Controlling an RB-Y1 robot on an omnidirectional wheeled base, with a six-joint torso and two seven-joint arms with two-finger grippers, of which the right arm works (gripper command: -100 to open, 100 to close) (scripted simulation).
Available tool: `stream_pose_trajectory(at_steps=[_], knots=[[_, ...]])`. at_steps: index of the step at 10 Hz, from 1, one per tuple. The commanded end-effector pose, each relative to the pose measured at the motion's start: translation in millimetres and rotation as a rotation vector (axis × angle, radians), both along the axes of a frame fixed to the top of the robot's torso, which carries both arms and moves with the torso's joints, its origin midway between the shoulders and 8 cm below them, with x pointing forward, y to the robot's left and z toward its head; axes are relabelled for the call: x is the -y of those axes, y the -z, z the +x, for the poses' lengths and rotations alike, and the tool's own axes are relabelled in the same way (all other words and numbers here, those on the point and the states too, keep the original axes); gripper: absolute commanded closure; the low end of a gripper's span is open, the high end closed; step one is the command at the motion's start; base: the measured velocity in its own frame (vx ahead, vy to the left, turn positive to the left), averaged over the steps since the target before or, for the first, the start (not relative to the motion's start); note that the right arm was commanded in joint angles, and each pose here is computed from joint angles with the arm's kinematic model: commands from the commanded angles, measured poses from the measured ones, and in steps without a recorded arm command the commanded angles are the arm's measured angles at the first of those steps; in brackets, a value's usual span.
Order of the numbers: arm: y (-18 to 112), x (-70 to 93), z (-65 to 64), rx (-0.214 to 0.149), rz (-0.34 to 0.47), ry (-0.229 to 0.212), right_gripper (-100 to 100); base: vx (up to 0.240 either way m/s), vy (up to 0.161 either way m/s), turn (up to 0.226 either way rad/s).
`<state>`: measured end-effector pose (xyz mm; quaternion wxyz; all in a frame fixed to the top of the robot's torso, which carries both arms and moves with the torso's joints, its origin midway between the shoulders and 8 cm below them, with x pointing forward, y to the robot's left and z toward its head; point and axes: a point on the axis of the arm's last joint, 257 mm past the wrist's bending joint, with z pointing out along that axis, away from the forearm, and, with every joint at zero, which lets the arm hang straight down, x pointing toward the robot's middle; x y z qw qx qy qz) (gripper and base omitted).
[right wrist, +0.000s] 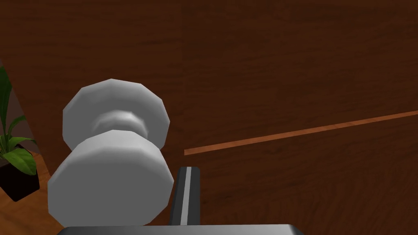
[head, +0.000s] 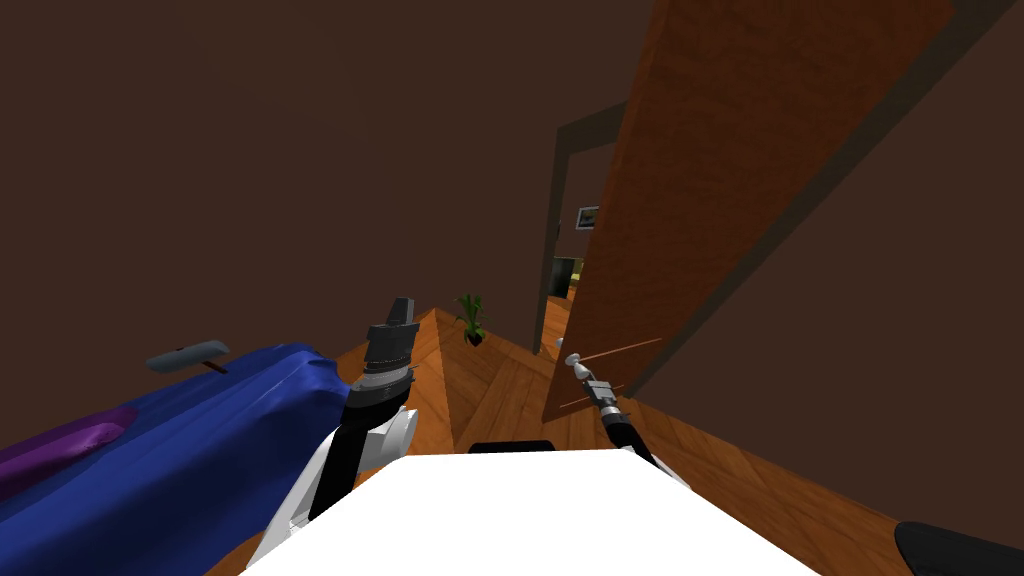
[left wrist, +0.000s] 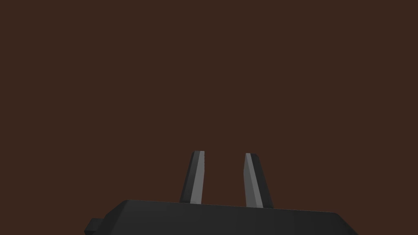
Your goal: Pull the door open
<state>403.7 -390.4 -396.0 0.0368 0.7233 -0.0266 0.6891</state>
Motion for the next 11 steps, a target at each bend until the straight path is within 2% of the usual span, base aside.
stream_pose_trajectory(at_steps=[1,5,6,11], knots=[[-1.9,-4.3,1.5,0.008,0.002,-0.007,100,-0.006,-0.024,0.008],[-1.9,-4.3,1.5,0.008,0.002,-0.007,100,-0.002,-0.005,0.003],[-1.3,-10.4,-5.3,0.013,0.000,-0.039,-100,-0.141,-0.042,0.160],[-2.7,-24.9,-13.8,0.028,0.004,-0.093,-100,-0.137,-0.067,0.073]])
